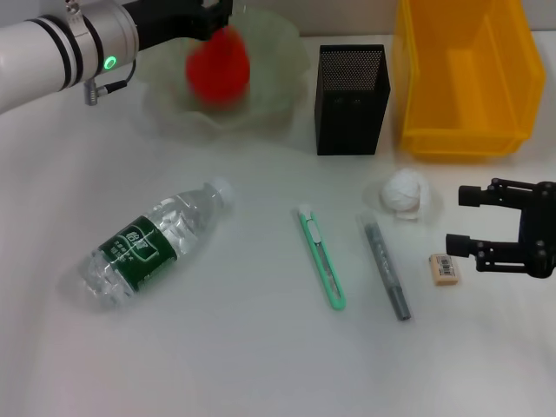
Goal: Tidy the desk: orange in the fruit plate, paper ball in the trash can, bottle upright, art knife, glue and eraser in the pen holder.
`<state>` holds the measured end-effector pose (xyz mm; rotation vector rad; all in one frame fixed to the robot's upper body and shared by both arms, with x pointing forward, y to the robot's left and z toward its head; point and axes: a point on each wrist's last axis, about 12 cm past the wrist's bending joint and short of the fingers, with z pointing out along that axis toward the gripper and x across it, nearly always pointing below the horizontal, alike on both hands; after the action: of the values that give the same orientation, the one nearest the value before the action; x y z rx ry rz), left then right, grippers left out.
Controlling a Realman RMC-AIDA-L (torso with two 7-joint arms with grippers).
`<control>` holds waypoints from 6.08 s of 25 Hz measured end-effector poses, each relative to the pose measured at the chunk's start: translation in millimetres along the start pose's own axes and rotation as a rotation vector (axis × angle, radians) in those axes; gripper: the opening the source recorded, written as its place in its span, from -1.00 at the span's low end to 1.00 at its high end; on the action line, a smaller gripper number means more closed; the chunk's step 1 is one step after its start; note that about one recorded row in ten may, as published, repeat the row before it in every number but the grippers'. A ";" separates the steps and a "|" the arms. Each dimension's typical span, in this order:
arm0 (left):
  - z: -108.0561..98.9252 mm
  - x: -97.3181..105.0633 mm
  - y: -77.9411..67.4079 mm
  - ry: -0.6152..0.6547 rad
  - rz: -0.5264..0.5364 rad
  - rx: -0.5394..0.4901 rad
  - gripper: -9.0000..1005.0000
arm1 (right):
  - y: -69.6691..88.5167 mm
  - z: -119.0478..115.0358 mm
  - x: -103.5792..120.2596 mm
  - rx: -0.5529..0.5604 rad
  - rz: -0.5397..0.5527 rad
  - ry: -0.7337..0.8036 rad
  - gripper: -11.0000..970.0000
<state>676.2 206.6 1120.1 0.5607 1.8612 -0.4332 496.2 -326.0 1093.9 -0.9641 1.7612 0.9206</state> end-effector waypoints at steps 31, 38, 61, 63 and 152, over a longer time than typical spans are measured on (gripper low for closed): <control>-211.7 134.9 -46.0 -0.288 -0.014 0.606 0.72 | -15.1 42.9 -107.9 -0.042 0.137 0.345 0.61; -232.4 150.9 -52.8 -0.240 -0.048 0.689 0.72 | -12.2 78.6 -150.8 0.115 0.187 0.672 0.61; -242.4 161.9 -58.3 -0.215 -0.023 0.716 0.72 | -10.4 141.5 -160.2 0.410 0.142 0.965 0.61; -241.6 162.2 -59.7 -0.219 -0.021 0.716 0.72 | -14.0 143.2 -155.9 0.428 0.133 0.956 0.61; -211.7 141.6 -38.6 -0.141 -0.041 0.685 0.72 | -4.7 73.1 -174.2 0.621 0.108 0.729 0.18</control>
<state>449.8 314.3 1060.5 0.9166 1.5666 -1.1258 576.8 -225.2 1231.9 -0.8317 2.5107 0.0113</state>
